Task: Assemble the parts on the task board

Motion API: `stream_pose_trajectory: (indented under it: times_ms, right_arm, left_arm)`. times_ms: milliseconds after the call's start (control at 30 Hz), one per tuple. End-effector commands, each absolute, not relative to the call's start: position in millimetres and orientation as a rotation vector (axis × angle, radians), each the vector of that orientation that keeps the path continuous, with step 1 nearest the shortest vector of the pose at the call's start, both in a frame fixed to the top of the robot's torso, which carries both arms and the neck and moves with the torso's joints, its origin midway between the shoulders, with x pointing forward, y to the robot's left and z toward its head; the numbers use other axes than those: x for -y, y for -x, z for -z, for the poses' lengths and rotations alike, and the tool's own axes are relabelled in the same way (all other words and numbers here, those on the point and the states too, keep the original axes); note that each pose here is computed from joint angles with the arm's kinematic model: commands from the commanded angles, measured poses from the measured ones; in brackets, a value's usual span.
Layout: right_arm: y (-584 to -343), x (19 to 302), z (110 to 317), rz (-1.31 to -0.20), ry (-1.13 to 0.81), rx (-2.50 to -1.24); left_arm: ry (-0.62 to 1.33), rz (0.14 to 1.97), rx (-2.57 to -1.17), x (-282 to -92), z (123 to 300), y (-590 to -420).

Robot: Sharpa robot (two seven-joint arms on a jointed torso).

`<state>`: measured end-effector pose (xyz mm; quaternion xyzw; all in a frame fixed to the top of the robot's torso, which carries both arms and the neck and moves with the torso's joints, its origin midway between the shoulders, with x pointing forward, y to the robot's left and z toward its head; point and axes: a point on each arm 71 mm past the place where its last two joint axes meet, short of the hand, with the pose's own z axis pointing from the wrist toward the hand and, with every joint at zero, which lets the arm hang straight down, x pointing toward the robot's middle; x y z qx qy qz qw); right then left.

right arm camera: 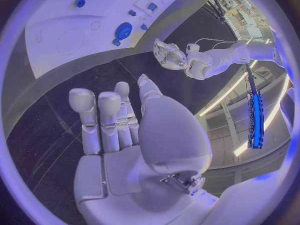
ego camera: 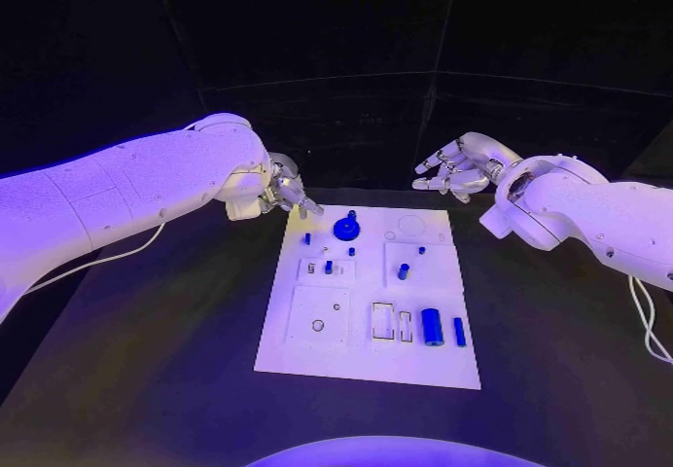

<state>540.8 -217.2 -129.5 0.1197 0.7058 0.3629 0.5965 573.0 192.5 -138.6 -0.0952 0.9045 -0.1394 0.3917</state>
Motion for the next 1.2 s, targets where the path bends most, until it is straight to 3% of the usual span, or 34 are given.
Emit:
stream_pose_trajectory:
  times_ms: [33,467,833,1200]
  right_arm:
    - [-540.6,214.8,127.4,-0.853,-0.266,-1.630]
    - [-539.8,211.6,127.2,-0.861,-0.260,-1.631]
    - [-539.6,209.6,127.2,-0.866,-0.256,-1.632]
    - [-539.8,208.9,127.3,-0.868,-0.255,-1.633]
  left_arm:
    - [0.195,0.340,-2.349,-195.5,139.5,-580.2]
    - [0.208,0.246,-2.352,-207.1,153.1,-601.3]
    - [0.198,0.226,-2.382,-204.4,174.1,-600.9]
    - [0.166,0.230,-2.407,-198.7,179.6,-598.5]
